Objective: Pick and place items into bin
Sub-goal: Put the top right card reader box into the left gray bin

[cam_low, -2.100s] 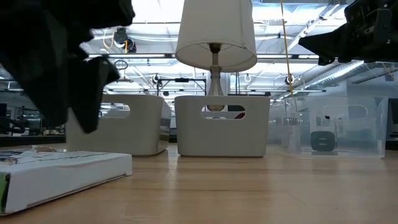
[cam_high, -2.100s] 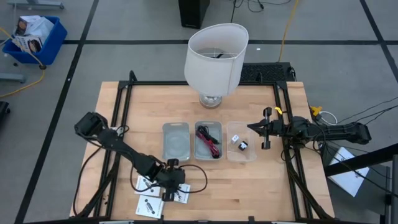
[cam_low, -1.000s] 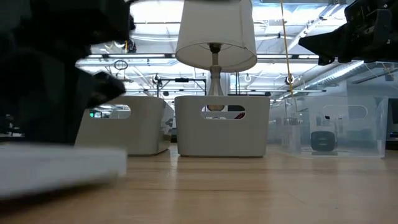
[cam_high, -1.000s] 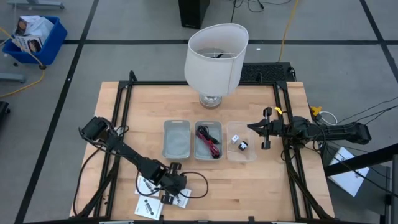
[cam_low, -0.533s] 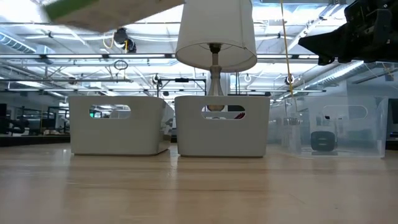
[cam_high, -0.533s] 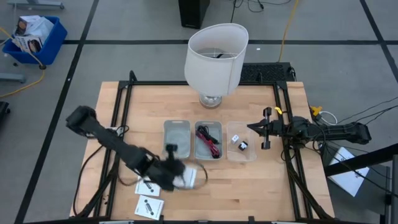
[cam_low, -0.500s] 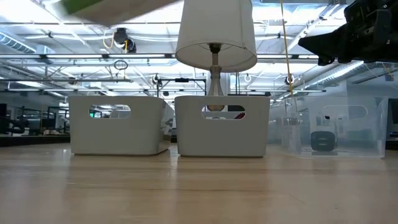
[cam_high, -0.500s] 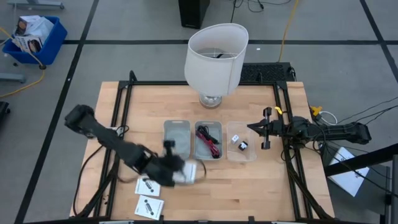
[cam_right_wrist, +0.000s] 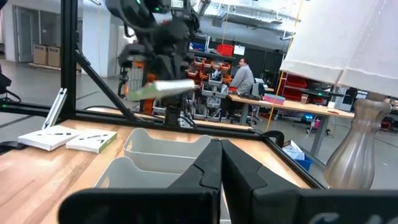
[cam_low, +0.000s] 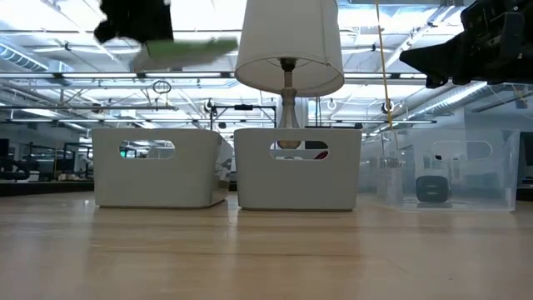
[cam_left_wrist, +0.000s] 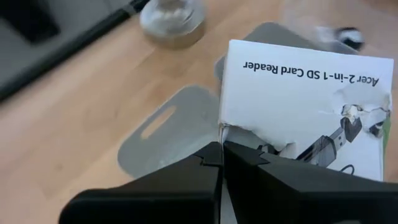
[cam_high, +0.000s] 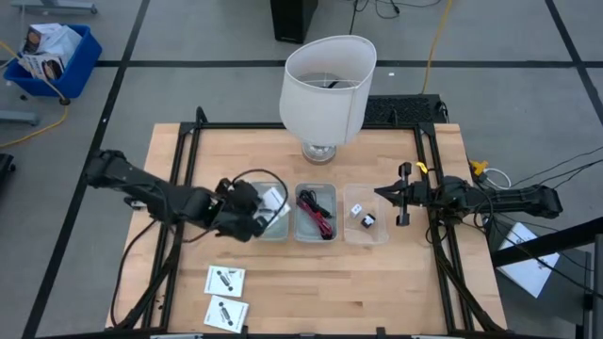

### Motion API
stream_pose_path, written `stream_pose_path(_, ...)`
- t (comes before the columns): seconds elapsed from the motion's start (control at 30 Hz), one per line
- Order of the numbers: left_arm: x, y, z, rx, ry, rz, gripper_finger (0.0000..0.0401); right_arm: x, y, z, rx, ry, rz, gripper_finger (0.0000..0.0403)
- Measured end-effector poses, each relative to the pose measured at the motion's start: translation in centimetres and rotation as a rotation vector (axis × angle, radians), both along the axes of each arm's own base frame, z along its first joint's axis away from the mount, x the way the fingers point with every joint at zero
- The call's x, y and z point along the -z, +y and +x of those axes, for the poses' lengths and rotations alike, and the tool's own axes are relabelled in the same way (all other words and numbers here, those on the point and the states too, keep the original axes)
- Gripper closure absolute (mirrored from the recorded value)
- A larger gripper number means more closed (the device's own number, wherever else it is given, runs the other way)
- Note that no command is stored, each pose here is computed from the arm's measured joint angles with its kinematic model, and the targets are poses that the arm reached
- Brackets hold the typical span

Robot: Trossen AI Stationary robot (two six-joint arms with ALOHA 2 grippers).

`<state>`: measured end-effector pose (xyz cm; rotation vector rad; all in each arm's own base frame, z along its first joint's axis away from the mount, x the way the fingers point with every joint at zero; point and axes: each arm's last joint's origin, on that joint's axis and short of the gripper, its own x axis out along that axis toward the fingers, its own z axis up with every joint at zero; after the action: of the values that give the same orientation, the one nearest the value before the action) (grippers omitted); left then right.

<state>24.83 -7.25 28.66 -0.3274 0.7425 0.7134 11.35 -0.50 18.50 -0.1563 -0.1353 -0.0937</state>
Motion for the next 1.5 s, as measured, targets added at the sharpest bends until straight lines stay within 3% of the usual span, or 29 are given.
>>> stream_pose_path(0.3,4.3,2.8,-0.1,-0.329,-0.055,-0.25,0.0392,0.0,0.0,0.0,0.001,0.001,-0.006,0.0403)
stream_pose_path(0.5,5.6,3.6,0.5,-0.394,-0.139,-0.375,0.0392,0.0,0.0,0.0,0.002,0.002,-0.014,0.0403)
stream_pose_path(0.87,6.0,3.8,0.6,-0.431,-0.123,-0.441,0.0391,0.0,0.0,0.0,0.003,0.002,-0.018,0.0403)
stream_pose_path(1.27,7.8,3.6,0.4,-0.454,0.037,-0.397,0.0395,0.0,0.0,0.0,0.002,0.001,-0.018,0.0403)
stream_pose_path(1.5,8.3,3.5,0.7,-0.449,0.062,-0.377,0.0396,0.0,0.0,0.0,0.002,0.005,-0.018,0.0403)
